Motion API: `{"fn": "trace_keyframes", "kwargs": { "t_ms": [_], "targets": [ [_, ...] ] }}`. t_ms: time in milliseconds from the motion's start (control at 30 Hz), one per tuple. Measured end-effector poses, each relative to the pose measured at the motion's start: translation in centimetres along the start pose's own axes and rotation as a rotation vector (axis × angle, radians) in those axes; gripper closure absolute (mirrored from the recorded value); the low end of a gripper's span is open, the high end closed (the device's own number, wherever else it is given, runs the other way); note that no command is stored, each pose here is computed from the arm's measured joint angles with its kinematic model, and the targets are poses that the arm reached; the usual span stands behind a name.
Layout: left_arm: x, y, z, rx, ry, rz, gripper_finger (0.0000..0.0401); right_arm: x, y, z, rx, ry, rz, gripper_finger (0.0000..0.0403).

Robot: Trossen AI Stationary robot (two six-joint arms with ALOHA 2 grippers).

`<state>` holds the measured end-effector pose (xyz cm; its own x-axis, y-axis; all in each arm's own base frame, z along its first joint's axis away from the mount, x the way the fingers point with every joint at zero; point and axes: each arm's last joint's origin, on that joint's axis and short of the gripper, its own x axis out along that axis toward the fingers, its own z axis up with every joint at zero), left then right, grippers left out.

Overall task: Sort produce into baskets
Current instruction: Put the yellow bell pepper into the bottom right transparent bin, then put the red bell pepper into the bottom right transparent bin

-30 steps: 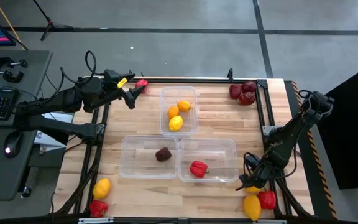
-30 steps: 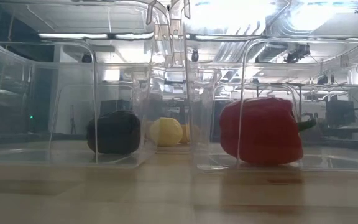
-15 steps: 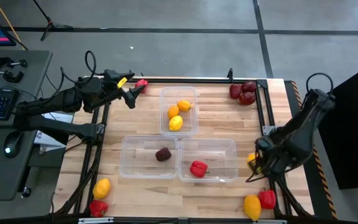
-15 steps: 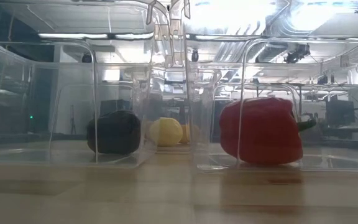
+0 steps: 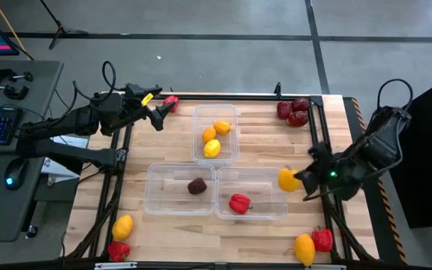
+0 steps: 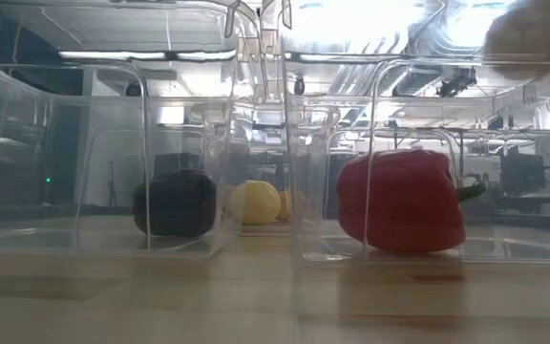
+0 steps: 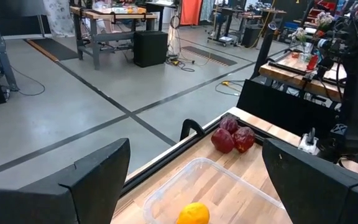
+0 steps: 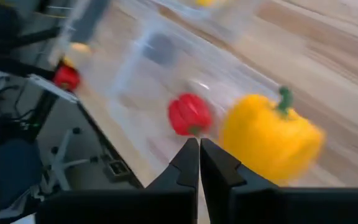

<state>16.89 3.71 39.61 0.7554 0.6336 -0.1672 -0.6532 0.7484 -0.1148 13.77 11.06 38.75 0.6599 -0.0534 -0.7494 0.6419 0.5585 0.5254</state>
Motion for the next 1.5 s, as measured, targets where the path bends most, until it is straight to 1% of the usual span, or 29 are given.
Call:
{"fn": "trace_keyframes", "kwargs": {
  "t_ms": [67, 133, 267, 333, 433, 567, 667, 767, 833, 933, 967, 1000, 1033, 1067, 1100, 1167, 1233, 1300, 1367, 1500],
  "targets": [
    [0.0, 0.0, 0.0, -0.004, 0.0, 0.0, 0.005, 1.4, 0.9, 0.2, -0.035, -0.032, 0.032, 0.0398],
    [0.0, 0.0, 0.0, -0.007, 0.0, 0.0, 0.005, 3.2, 2.2, 0.3, -0.066, -0.064, 0.09, 0.0397],
    [0.0, 0.0, 0.0, -0.008, 0.0, 0.0, 0.005, 6.8, 4.4, 1.0, -0.187, -0.094, 0.167, 0.0397],
    [0.0, 0.0, 0.0, -0.01, -0.003, -0.001, 0.005, 8.1, 4.8, 1.5, -0.235, -0.088, 0.152, 0.0397],
    [0.0, 0.0, 0.0, -0.011, -0.003, -0.001, 0.005, 8.7, 4.5, 2.5, -0.227, -0.104, 0.117, 0.0396],
    [0.0, 0.0, 0.0, -0.012, -0.003, -0.001, 0.005, 8.4, 3.6, 3.5, -0.222, -0.12, 0.073, 0.0395],
    [0.0, 0.0, 0.0, -0.012, -0.001, -0.012, 0.005, 7.5, 2.0, 3.9, -0.167, -0.108, -0.017, 0.0382],
    [0.0, -0.1, 0.0, -0.011, 0.003, -0.029, 0.005, 7.0, 0.3, 3.8, -0.139, -0.042, -0.136, 0.0345],
    [0.0, -0.1, 0.0, -0.011, 0.004, -0.029, 0.005, 6.5, -0.7, 3.8, -0.121, -0.006, -0.198, 0.0308],
    [0.0, -0.1, 0.0, -0.012, 0.003, -0.028, 0.005, 5.8, -1.6, 4.1, -0.079, -0.006, -0.245, 0.0239],
    [0.0, -0.1, 0.0, -0.027, 0.003, -0.022, 0.005, 5.7, -1.8, 4.3, -0.062, -0.015, -0.252, 0.0215],
    [0.0, 0.0, 0.0, -0.068, 0.003, -0.006, 0.005, 5.7, -1.9, 4.5, -0.051, -0.031, -0.255, 0.0192],
    [0.0, 0.3, 0.1, -0.135, 0.013, 0.021, 0.005, 5.7, -1.9, 4.7, -0.043, -0.048, -0.258, 0.017],
    [0.1, 0.7, 0.2, -0.203, 0.034, 0.052, 0.005, 5.8, -1.9, 4.9, -0.042, -0.058, -0.26, 0.015],
    [0.3, 1.1, 0.2, -0.246, 0.07, 0.087, 0.005, 5.8, -2.0, 5.1, -0.05, -0.061, -0.261, 0.0132],
    [0.9, 2.3, -0.1, -0.244, 0.202, 0.175, 0.005, 6.2, -1.9, 5.5, -0.079, -0.065, -0.266, 0.0104],
    [2.3, 3.7, -0.4, -0.227, 0.328, 0.269, 0.005, 6.5, -2.0, 6.0, -0.105, -0.07, -0.277, 0.0088],
    [4.6, 5.4, -1.0, -0.215, 0.45, 0.33, 0.005, 6.9, -2.2, 6.7, -0.118, -0.073, -0.301, 0.008],
    [7.4, 7.5, -2.1, -0.214, 0.558, 0.379, 0.005, 7.2, -2.4, 7.3, -0.133, -0.079, -0.322, 0.0078],
    [12.9, 11.7, -5.6, -0.174, 0.766, 0.489, 0.005, 7.7, -2.7, 8.5, -0.146, -0.101, -0.335, 0.0077]
  ]
}}
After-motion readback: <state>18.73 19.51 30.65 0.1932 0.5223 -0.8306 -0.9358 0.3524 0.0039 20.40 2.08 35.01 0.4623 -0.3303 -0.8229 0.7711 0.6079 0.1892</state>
